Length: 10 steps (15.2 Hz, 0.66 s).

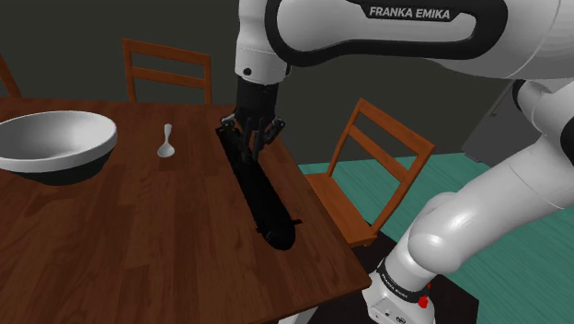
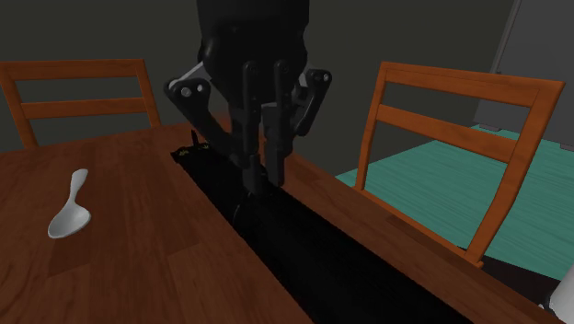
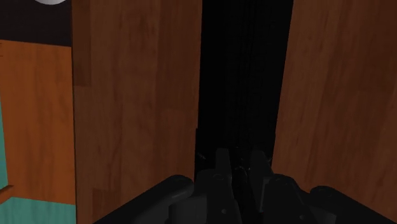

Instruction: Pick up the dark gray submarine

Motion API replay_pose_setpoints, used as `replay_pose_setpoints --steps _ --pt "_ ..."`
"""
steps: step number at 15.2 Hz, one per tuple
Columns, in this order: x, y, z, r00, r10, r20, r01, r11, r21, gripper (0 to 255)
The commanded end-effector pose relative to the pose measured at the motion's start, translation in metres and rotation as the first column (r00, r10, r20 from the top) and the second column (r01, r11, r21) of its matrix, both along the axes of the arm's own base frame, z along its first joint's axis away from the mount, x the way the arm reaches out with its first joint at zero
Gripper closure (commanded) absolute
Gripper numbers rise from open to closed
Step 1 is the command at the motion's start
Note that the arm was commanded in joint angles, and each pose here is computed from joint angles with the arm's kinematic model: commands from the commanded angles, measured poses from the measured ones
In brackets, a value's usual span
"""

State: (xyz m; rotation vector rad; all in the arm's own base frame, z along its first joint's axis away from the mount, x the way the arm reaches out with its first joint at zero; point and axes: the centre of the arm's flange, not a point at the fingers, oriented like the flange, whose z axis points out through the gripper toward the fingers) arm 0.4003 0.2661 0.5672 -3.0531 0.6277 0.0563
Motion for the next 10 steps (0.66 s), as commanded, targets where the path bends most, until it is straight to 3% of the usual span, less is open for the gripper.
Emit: replay_pose_setpoints --steps 1,10 --pt "0.000 0.001 0.012 1.000 0.000 0.001 0.000 1.000 0.000 255" --pt "0.000 0.001 0.050 1.000 0.000 0.001 0.000 1.000 0.000 255"
